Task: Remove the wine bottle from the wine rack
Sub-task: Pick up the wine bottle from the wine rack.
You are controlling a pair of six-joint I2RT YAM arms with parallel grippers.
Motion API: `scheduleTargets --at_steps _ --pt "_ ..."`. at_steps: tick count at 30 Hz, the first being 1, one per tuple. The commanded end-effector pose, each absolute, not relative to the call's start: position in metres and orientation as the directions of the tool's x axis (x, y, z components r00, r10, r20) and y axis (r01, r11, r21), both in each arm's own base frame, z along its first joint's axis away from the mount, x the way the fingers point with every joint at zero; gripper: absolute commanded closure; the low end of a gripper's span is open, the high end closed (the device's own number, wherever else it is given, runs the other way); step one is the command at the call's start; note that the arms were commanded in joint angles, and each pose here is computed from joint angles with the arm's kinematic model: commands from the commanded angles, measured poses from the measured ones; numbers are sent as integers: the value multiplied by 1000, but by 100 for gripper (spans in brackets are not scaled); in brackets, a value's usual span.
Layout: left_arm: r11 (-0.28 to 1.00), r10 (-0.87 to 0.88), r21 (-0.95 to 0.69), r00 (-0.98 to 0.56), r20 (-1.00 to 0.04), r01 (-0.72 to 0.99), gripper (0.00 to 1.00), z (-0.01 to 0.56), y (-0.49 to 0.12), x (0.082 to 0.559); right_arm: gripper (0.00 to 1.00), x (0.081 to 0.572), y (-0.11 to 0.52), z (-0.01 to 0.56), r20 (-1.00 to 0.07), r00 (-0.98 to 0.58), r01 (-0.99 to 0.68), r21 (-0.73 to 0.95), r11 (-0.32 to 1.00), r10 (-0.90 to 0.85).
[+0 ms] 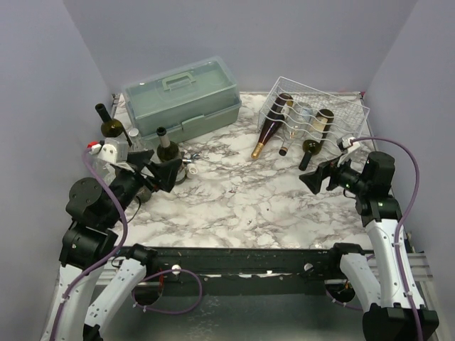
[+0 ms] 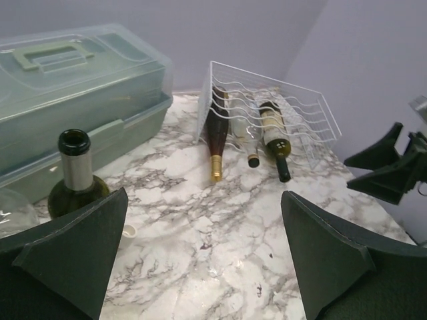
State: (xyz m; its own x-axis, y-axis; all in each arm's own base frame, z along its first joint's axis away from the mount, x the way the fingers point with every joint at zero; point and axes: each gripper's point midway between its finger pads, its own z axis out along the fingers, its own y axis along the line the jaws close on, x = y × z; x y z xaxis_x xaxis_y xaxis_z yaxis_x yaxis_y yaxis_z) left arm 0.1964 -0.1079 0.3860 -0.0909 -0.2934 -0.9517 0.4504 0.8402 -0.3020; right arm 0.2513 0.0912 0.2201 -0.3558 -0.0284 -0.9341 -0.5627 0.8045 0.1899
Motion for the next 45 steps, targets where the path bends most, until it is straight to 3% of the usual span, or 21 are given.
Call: scheduleTargets --at_steps 1,15,29,39,45 --pt "759 -270 -305 -149 -951 575 1 388 -128 171 0 245 101 217 -934 -353 -638 190 746 -64" --pt "500 -213 -448 -396 -893 741 1 373 -189 152 0 269 90 204 -874 -476 -591 236 771 -98" --pt "500 11 -351 -411 -911 792 1 332 -252 175 1 292 78 180 -822 -564 -477 246 844 -79" --pt "558 164 -171 -311 -936 812 1 280 -258 210 0 319 75 168 -816 -578 -353 248 902 -2" --pt "561 200 -159 -319 -927 812 1 257 -260 215 0 335 79 158 -810 -580 -211 244 947 79"
